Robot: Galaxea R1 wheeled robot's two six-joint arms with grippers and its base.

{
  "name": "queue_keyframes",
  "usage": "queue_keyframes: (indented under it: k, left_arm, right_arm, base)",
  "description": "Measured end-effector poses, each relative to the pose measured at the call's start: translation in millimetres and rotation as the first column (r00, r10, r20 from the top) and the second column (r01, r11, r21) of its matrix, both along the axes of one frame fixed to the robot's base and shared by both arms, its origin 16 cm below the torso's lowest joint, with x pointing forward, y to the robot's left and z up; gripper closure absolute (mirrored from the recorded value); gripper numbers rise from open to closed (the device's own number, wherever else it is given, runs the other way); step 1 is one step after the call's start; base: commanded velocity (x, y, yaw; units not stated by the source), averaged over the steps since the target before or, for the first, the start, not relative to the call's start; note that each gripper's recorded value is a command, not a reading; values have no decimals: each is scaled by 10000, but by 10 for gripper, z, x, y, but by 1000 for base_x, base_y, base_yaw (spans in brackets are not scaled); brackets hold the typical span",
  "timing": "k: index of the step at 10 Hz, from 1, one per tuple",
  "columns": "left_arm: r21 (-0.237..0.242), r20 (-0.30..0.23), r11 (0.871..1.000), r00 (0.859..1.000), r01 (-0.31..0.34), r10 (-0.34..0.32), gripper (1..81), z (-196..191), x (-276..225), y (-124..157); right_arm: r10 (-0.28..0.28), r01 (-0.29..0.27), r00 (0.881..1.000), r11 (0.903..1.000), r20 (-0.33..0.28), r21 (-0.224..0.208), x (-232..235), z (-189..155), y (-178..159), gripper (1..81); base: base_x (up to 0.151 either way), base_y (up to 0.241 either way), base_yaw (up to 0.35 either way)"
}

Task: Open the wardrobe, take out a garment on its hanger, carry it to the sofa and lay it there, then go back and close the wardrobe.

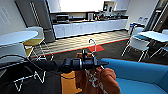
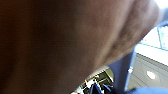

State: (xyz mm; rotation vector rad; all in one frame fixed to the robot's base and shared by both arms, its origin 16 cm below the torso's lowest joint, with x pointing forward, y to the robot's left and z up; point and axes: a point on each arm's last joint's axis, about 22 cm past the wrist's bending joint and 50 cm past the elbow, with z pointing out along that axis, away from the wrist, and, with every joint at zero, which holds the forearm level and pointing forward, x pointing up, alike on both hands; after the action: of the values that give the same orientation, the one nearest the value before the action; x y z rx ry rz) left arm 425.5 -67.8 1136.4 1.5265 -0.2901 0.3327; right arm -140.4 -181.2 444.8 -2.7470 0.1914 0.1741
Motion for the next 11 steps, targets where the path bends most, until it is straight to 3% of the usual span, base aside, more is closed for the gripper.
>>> queue_keyframes:
  k: [11]
  left_arm:
    - [9,62,10000,10000,-19,19,811,-4,0,19]
  right_arm:
    - [-1,1,10000,10000,0,4,2,0,3,10]
  base:
    - [0,0,-233]
